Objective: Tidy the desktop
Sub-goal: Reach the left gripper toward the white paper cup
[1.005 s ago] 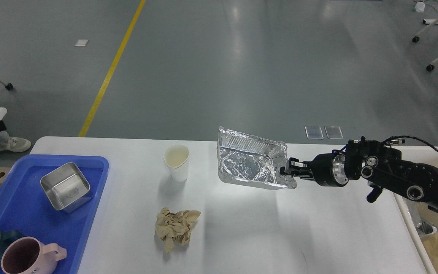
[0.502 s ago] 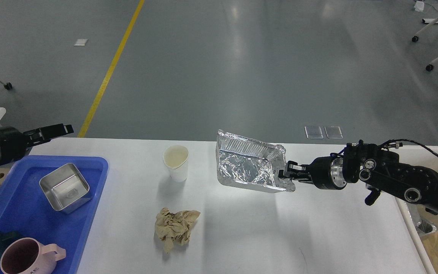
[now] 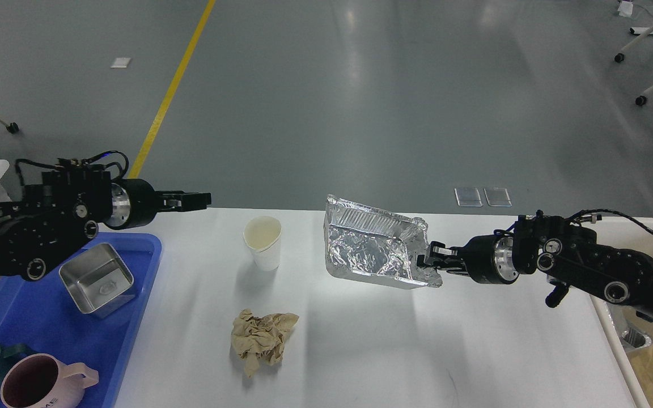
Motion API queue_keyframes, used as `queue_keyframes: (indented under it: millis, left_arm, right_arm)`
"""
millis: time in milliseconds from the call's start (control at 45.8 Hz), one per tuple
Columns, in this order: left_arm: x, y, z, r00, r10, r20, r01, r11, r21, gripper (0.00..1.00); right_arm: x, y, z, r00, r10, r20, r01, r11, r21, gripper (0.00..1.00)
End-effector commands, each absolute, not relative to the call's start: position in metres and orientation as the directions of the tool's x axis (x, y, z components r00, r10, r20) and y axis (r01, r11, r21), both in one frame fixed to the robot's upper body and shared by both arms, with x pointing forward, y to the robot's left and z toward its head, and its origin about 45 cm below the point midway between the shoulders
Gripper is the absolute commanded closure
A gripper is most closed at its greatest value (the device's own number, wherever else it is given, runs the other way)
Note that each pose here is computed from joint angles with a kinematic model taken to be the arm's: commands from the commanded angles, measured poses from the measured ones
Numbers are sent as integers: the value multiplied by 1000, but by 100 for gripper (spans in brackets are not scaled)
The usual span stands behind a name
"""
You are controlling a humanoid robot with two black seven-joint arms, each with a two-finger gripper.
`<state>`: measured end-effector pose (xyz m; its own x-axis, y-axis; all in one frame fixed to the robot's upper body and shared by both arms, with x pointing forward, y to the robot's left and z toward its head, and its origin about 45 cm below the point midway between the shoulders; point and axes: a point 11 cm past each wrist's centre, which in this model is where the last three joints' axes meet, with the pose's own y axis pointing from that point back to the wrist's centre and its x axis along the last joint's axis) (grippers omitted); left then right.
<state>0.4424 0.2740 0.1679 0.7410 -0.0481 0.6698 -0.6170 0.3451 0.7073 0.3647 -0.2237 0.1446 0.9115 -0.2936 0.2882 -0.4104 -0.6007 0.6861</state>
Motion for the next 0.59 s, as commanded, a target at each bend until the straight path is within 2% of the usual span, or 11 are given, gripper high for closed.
queue_keyframes:
  millis: [0, 350, 481, 568]
  left_arm:
    - [442, 248, 153, 728, -154, 668, -604, 316, 732, 8]
    - [441, 209, 138, 699, -286, 656, -577, 317, 753, 10]
    - [439, 207, 131, 700, -308, 645, -572, 300, 763, 16]
    - [438, 210, 127, 706, -302, 640, -570, 293, 768, 24]
  right_arm:
    - [364, -224, 144, 912, -292, 287, -409, -601, 687, 100]
    - [364, -222, 143, 914, -289, 285, -405, -602, 688, 100]
    - [364, -223, 143, 913, -291, 286, -407, -600, 689, 100]
    - [364, -225, 143, 913, -292, 285, -407, -598, 691, 100]
